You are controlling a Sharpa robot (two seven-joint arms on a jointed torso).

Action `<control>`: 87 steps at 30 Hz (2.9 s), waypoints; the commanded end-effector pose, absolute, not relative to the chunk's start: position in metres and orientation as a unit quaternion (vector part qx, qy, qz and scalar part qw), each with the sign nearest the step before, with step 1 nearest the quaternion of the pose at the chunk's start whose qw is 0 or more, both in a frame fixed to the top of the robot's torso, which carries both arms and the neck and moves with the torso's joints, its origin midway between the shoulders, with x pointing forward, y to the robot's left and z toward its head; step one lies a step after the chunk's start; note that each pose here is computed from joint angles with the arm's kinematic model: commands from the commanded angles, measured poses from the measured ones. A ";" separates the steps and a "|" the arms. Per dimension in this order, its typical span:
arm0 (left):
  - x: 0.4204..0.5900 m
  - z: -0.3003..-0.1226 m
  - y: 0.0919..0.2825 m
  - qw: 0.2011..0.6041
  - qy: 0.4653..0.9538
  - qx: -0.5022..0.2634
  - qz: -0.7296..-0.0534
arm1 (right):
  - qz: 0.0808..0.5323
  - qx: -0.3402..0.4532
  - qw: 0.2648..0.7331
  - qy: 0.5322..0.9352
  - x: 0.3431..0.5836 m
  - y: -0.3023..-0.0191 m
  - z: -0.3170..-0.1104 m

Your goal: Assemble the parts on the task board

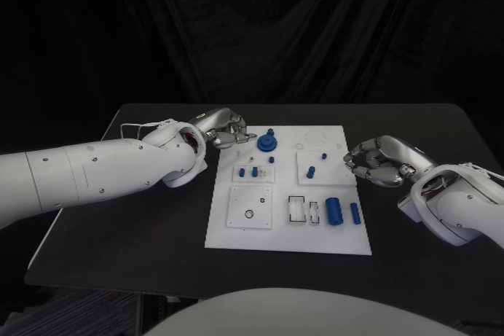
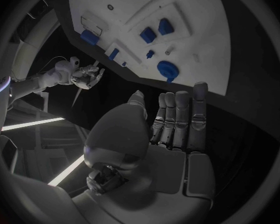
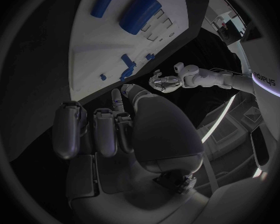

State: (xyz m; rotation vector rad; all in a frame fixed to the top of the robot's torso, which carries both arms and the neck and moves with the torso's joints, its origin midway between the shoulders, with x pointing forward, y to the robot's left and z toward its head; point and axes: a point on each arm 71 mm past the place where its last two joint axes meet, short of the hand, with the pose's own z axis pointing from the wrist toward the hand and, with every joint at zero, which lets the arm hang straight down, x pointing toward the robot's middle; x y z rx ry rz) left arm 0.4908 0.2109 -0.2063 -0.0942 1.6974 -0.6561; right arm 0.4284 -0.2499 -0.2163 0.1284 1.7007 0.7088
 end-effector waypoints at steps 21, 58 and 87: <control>0.510 -0.228 0.147 0.563 0.707 0.281 -0.324 | 0.310 0.056 0.605 0.731 0.426 -0.249 -0.215; 0.516 -0.255 0.132 0.550 0.728 0.296 -0.283 | 0.310 0.056 0.601 0.735 0.425 -0.248 -0.215; 0.519 -0.254 0.142 0.593 0.702 0.278 -0.280 | 0.310 0.054 0.598 0.737 0.426 -0.247 -0.216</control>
